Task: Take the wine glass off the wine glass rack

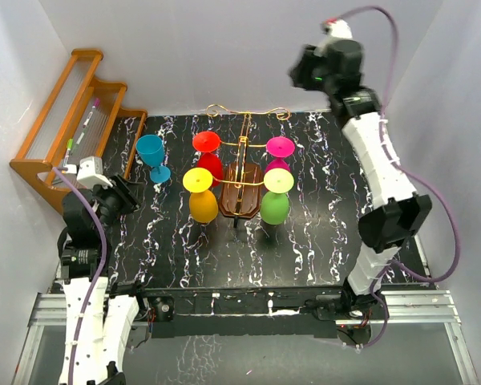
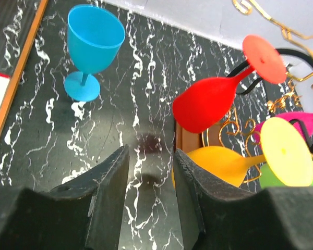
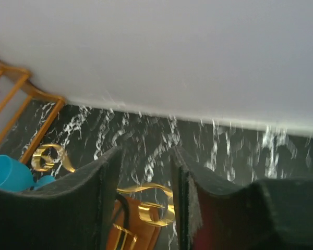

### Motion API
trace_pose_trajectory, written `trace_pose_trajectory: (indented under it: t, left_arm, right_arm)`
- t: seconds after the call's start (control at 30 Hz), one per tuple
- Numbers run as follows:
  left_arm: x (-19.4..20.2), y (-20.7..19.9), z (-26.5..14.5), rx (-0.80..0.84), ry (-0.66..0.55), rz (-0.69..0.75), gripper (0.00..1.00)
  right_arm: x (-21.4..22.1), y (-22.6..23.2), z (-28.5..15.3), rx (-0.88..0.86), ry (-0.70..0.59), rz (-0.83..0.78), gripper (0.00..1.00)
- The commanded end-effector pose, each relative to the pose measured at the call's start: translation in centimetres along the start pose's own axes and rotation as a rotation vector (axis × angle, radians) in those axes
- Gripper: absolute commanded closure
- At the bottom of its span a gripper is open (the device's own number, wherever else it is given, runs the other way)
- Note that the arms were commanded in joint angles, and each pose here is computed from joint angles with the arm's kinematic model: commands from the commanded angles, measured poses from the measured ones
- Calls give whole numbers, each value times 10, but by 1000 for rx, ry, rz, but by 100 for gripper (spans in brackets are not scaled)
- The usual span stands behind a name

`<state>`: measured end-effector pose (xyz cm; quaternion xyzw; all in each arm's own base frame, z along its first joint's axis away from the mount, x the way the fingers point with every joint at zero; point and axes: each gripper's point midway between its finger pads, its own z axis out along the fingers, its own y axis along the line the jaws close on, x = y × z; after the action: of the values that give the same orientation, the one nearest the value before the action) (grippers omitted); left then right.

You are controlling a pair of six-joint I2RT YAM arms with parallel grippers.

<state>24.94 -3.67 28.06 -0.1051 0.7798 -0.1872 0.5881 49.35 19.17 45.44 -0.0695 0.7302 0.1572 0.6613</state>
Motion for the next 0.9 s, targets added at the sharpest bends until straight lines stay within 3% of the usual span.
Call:
trace_pose_trajectory:
  t: [0.0, 0.13, 0.27, 0.4, 0.87]
  left_arm:
    - [18, 5, 3, -2, 36, 20, 62]
    - [30, 11, 4, -29, 52, 47, 61]
    - [37, 11, 3, -26, 69, 55, 61]
    - [44, 6, 3, -5, 92, 58, 61]
    - [53, 3, 4, 16, 119, 54, 61]
  right_arm:
    - [15, -14, -54, -336, 177, 529, 58]
    - [61, -33, -80, -340, 246, 639, 58]
    - [85, -40, -110, -306, 258, 672, 44]
    - [102, -19, -134, -417, 310, 699, 41]
    - [149, -26, -131, -376, 454, 713, 42]
